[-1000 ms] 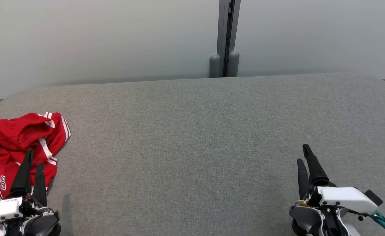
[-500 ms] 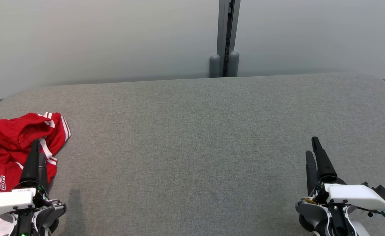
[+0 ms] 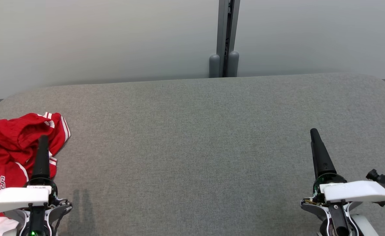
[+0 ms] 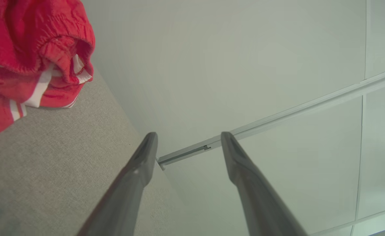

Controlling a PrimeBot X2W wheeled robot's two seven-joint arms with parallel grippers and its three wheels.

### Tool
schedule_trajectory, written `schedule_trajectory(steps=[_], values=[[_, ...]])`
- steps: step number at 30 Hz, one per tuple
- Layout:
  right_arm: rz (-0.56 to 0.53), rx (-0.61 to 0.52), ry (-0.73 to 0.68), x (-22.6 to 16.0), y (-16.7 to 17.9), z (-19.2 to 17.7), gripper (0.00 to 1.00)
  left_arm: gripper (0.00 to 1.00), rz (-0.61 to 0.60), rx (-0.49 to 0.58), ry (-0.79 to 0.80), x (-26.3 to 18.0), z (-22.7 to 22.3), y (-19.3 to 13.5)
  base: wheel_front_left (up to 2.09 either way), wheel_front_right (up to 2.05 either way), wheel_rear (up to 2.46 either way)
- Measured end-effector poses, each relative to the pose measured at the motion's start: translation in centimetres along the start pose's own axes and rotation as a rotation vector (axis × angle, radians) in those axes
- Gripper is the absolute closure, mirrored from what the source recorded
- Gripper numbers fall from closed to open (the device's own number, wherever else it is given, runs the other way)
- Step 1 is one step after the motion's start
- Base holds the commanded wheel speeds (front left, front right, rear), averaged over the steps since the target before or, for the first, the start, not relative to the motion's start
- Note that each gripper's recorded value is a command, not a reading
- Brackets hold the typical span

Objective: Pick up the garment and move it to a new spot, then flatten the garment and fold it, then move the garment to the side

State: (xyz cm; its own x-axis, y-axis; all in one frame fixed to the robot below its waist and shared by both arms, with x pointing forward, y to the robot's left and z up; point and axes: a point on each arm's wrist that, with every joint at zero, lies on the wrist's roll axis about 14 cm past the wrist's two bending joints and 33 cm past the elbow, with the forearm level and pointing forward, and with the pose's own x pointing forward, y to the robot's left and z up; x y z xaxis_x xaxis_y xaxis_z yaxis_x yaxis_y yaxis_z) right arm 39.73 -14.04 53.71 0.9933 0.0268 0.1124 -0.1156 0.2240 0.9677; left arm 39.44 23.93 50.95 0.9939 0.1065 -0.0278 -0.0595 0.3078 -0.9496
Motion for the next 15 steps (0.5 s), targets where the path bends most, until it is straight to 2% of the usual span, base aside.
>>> schedule_trajectory(steps=[15], values=[[0.065,-0.341,0.005,-0.2,0.6,0.6,0.00,0.00,-0.003,0.343,-0.008,-0.1,-1.1,-1.4,0.00,0.00,0.00]])
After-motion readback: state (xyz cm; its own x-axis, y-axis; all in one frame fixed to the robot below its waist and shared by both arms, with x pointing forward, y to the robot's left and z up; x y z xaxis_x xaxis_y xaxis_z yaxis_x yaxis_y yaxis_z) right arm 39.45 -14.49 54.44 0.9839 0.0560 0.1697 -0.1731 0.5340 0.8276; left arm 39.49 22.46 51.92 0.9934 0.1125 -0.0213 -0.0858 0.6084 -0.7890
